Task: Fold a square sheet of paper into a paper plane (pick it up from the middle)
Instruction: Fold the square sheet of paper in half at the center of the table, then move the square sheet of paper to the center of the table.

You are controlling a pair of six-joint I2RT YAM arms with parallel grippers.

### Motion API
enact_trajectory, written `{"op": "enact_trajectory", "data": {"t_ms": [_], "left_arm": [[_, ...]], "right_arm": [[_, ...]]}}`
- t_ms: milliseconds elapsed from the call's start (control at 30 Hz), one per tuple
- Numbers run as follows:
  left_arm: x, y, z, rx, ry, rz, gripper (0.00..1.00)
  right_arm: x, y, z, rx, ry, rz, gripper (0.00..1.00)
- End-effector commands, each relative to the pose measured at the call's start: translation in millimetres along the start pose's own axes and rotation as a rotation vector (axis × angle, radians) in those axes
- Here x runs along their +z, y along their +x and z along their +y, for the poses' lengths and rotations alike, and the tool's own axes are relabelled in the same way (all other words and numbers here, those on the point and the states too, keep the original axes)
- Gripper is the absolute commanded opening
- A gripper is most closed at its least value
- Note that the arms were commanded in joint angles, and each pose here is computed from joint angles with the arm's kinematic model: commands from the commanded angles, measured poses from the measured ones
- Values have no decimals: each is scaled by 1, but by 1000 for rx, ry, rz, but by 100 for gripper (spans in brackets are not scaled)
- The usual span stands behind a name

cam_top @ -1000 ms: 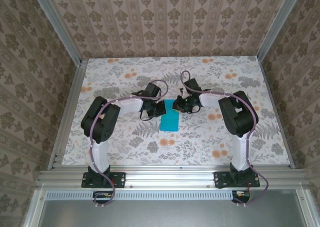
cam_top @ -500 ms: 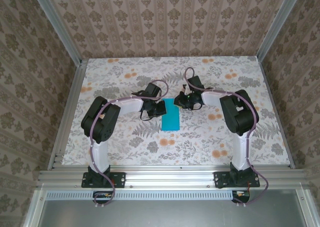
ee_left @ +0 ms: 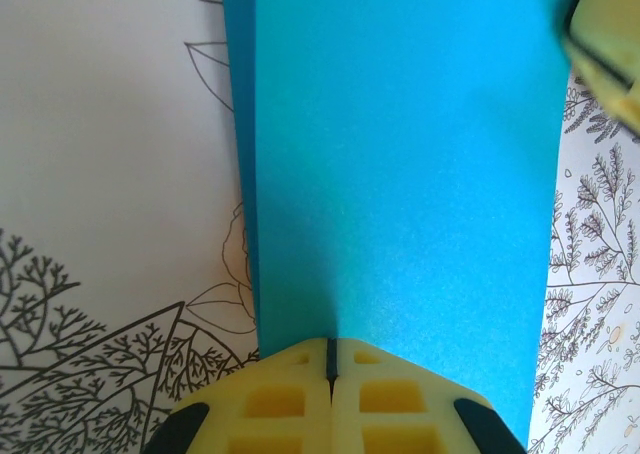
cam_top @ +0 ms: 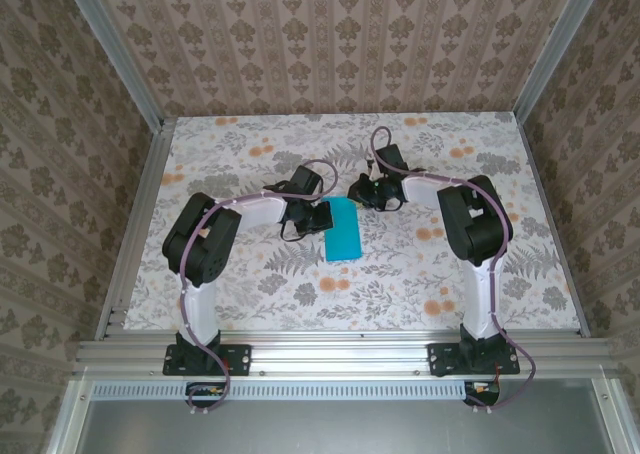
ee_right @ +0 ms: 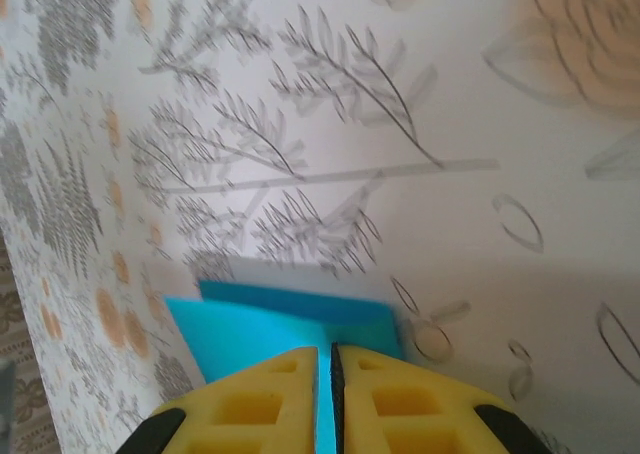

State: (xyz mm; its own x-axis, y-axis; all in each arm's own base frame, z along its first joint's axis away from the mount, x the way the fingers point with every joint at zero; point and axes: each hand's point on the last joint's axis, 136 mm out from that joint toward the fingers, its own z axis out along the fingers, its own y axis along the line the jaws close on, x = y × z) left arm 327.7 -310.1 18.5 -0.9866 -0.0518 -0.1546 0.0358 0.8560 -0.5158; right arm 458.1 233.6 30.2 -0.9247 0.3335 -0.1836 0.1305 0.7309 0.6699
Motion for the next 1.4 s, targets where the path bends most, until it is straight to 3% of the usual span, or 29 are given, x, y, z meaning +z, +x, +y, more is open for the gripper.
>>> {"op": "enact_trajectory", "data": {"t_ms": [0,233,467,600,833,1100,1367], "left_arm": [[21,47,60,-44,-210,149,6],[18,43,56,-41,-204,137,6],[10,39,51,-37,-203,113,6],[2,38,49,-42,-193,89,6],[-9,35,37,-45,-151,61,6],[-22,33,33,-44,-135,33,6],[-49,15,10,-44,-17,-24,12]], "right_arm": [[12,-3,-15,34,40,2,15],[5,-6,-23,37,137,4,14],[-32,-13,21,-51,49,-32,16],[-44,14,27,-93,47,1,19],[-28,77,9,-149,113,125,22],[-8,112,4,-172,118,213,22],[14,145,4,-214,103,298,20]]}}
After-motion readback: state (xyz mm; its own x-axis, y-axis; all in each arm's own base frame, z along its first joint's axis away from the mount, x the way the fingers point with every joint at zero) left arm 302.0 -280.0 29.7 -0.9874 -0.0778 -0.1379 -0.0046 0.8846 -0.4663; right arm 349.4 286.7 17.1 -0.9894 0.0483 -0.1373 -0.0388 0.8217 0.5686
